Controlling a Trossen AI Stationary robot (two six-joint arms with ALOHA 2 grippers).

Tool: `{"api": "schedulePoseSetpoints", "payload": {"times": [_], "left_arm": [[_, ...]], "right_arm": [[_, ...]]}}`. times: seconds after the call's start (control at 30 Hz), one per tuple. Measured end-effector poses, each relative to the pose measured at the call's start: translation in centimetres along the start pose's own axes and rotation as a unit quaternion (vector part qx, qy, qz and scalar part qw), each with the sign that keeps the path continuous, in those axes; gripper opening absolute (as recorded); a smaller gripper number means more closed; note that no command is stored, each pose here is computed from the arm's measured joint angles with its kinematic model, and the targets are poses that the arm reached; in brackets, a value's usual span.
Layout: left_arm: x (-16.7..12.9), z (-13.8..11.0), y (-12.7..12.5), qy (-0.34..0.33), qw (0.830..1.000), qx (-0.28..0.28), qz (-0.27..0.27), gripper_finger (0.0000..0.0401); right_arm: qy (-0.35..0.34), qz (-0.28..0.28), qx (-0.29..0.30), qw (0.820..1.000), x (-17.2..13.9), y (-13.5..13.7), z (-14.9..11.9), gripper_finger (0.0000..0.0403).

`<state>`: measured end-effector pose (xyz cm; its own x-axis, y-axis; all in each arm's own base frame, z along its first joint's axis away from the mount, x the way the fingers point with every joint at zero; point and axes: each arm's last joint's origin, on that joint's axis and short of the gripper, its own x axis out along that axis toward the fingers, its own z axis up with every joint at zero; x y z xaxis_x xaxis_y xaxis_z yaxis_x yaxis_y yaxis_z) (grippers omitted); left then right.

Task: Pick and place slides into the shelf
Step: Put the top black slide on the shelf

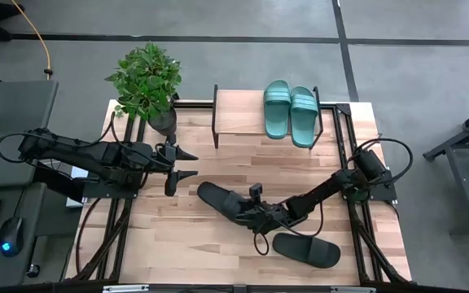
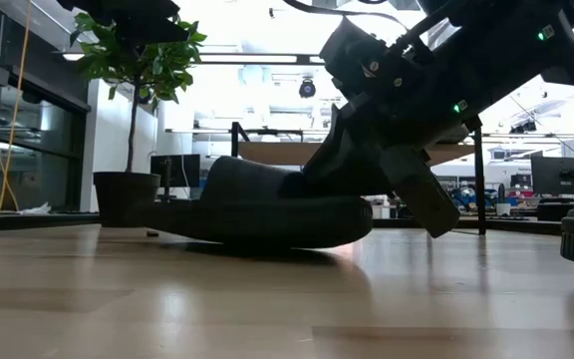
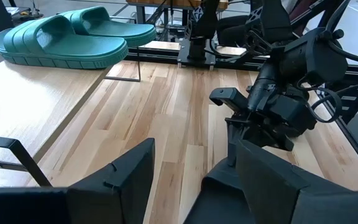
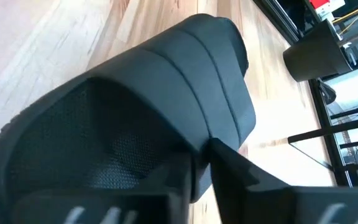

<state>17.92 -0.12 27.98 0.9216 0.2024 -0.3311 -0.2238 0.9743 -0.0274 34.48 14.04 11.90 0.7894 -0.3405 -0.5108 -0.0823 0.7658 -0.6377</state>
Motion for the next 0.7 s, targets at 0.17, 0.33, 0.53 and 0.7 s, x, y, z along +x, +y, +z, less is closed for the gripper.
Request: {"api": "schedulePoseSetpoints", "payload": {"times": [0.17,0.33,0.53,0.7], "left_arm": [[0.0,0.0,0.0,0.0,1.0,0.0,0.0,0.0209],[0.0,0.0,0.0,0.0,1.0,0.002,0.0,0.0209],[0.0,0.0,-0.1,0.003,1.0,0.02,-0.016,0.0209],[0.0,-0.2,-0.2,0.01,0.999,0.036,-0.03,0.0209]], "right_arm": [[-0.003,0.001,0.003,1.0,0.0,0.0,0.1,0.0007],[-0.007,-0.003,0.01,1.0,0.0,-0.1,0.2,0.0006],[-0.012,-0.005,0.016,1.0,0.0,-0.7,1.9,0.0004],[0.0,0.01,0.014,1.0,-0.3,-1.4,4.0,0.0002]]}}
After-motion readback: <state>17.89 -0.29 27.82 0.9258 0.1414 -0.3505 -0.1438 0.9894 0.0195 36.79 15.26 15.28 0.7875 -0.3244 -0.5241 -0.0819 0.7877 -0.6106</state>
